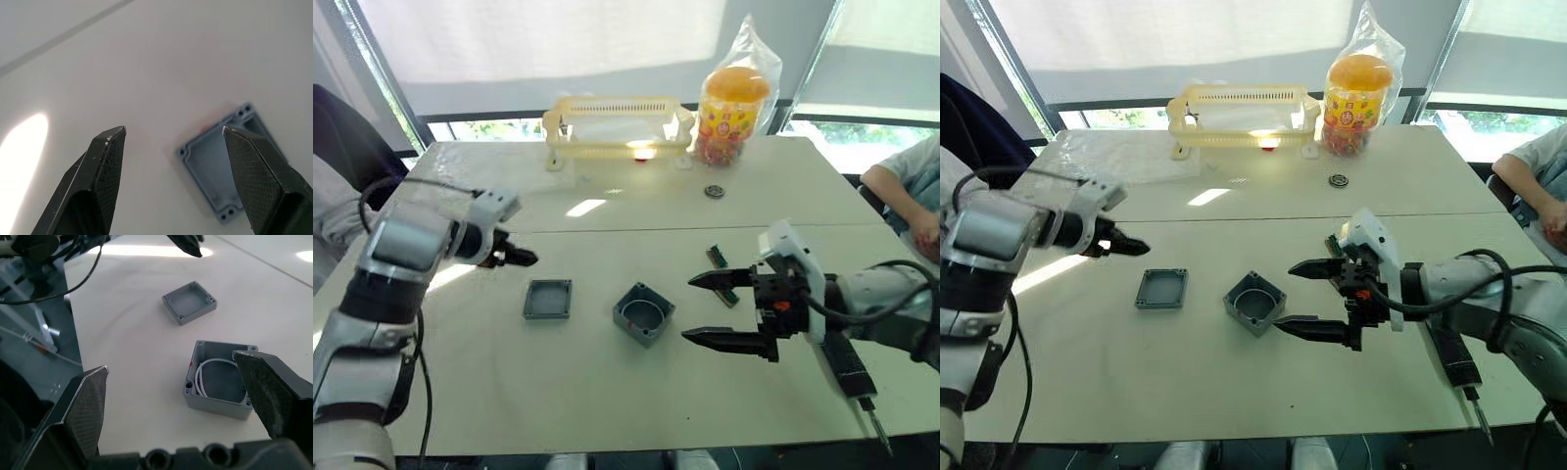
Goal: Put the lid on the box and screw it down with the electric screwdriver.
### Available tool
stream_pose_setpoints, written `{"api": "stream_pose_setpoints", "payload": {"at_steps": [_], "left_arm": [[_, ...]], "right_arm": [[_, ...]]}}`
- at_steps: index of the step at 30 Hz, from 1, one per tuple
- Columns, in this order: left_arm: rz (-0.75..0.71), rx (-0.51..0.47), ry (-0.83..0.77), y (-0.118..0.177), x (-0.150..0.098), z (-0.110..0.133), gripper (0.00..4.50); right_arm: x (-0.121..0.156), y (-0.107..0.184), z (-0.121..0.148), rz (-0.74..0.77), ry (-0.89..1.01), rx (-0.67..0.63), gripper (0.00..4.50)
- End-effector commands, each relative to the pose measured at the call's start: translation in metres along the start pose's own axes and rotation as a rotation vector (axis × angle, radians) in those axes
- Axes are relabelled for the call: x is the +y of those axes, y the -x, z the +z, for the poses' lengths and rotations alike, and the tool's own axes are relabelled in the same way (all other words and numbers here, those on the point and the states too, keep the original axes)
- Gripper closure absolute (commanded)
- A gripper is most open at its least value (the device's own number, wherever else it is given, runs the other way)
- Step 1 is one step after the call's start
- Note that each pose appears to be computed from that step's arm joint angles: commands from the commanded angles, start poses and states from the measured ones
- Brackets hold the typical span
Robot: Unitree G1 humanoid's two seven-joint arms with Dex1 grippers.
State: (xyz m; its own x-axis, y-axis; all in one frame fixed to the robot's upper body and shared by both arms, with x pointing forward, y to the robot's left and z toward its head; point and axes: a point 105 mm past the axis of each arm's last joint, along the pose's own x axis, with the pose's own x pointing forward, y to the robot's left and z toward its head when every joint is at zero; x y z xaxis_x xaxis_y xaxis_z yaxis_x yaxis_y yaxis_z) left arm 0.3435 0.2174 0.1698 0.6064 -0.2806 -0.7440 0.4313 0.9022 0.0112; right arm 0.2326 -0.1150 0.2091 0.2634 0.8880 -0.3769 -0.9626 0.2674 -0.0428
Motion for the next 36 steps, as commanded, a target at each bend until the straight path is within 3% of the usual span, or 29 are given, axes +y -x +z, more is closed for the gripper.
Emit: {"api": "stream_pose_setpoints", "payload": {"at_steps": [1,6,14,17,21,22,27,29,32,35,36], "left_arm": [[0.051,-0.022,0.06,0.004,0.002,-0.005,1.27],[0.025,0.042,0.126,-0.015,-0.002,-0.03,1.27],[0.025,0.112,0.148,-0.038,-0.012,-0.031,1.27],[0.009,0.141,0.135,-0.043,-0.017,-0.032,2.1],[0.009,0.161,0.131,-0.046,-0.019,-0.033,4.16],[0.008,0.161,0.132,-0.046,-0.019,-0.033,4.45],[0.006,0.127,0.148,-0.044,-0.019,-0.026,4.45],[0.004,0.034,0.142,-0.038,-0.019,-0.01,4.45],[-0.01,-0.303,0.044,-0.015,-0.016,0.049,4.45],[-0.044,-0.658,-0.019,0.022,-0.019,0.107,4.45],[-0.05,-0.734,-0.034,0.031,-0.021,0.119,4.45]], "right_arm": [[0.0,-0.009,0.004,0.046,0.069,0.0,0.0],[0.0,-0.017,0.002,0.059,0.083,0.003,0.0],[0.004,-0.016,-0.005,0.005,0.059,-0.016,0.0],[0.004,-0.017,-0.005,-0.018,0.053,-0.029,0.0],[0.005,-0.015,-0.007,-0.044,0.043,-0.035,0.0],[0.005,-0.014,-0.008,-0.049,0.041,-0.035,0.0],[-0.002,-0.009,-0.007,-0.1,0.014,-0.063,0.0],[-0.018,-0.006,0.004,-0.175,-0.024,-0.152,0.0],[-0.048,-0.004,0.03,-0.298,-0.108,-0.343,0.0],[-0.064,-0.01,0.057,-0.332,-0.205,-0.505,0.0],[-0.067,-0.013,0.064,-0.335,-0.232,-0.535,0.0]]}}
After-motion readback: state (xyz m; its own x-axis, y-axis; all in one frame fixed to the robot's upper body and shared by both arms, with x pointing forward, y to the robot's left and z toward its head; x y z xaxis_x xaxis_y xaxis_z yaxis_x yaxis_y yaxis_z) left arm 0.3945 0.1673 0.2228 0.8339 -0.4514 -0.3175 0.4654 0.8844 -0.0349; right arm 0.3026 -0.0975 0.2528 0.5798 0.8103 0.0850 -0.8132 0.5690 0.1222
